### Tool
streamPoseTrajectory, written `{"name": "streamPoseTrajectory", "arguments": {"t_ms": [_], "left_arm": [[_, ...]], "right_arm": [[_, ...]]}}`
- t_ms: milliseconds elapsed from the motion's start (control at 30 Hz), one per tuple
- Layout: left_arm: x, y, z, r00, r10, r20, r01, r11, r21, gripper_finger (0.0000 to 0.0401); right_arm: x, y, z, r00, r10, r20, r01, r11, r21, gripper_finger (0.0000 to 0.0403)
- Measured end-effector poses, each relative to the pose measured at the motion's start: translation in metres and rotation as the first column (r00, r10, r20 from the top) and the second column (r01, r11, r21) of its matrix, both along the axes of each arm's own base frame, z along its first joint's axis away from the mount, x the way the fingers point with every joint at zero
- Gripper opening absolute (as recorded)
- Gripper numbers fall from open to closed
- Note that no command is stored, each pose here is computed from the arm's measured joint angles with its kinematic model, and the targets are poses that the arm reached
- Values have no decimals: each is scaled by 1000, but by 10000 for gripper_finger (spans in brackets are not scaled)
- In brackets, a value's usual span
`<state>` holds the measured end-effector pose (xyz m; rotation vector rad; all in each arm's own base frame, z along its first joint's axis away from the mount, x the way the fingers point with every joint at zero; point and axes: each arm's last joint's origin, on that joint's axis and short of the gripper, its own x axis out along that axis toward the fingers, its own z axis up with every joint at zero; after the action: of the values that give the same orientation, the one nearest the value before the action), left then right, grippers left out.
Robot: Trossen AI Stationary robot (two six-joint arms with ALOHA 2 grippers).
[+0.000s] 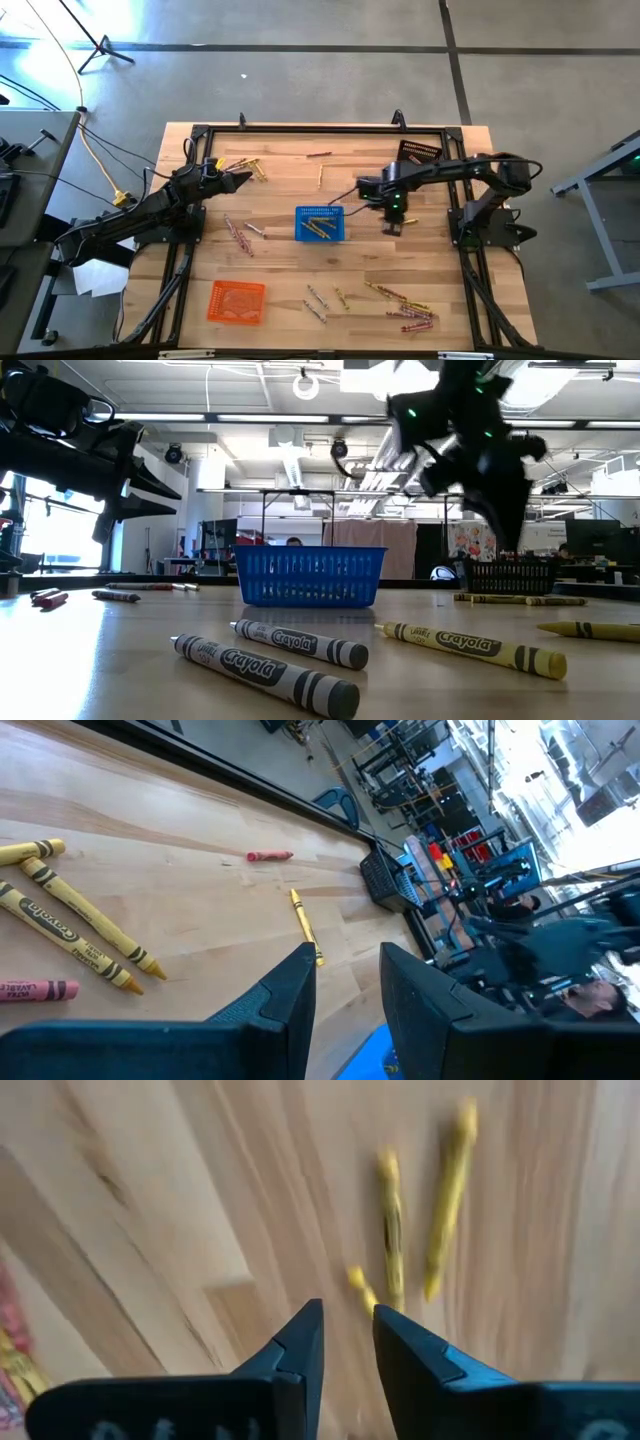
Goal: Sort crayons
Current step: Put the yellow crayon into the blue basket
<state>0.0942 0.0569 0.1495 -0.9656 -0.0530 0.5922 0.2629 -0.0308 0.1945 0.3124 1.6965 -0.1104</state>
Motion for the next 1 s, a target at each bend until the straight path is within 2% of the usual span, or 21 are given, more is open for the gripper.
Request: {"name": "streamPoseTrajectory", "arguments": {"t_ms": [100, 367, 567, 867, 1000], "left_arm": [[0, 0, 0, 1000, 0, 0, 0, 1000, 0, 101], [0, 0, 0, 1000, 0, 0, 0, 1000, 0, 101], [0, 0, 0, 1000, 0, 0, 0, 1000, 0, 101], [0, 0, 0, 1000, 0, 0, 0, 1000, 0, 101], [0, 0, 0, 1000, 0, 0, 0, 1000, 0, 101]], "right_arm": [[-24, -5, -10, 999, -44, -22, 44, 999, 3, 73], [-60, -13, -41, 994, -15, 105, 11, 999, 38, 73], [-57, -27, -36, 989, -20, 144, 17, 1000, 24, 73], [-58, -27, -37, 986, -57, 157, 38, 992, 118, 73], [-57, -27, -37, 985, -63, 161, 45, 992, 118, 73]]}}
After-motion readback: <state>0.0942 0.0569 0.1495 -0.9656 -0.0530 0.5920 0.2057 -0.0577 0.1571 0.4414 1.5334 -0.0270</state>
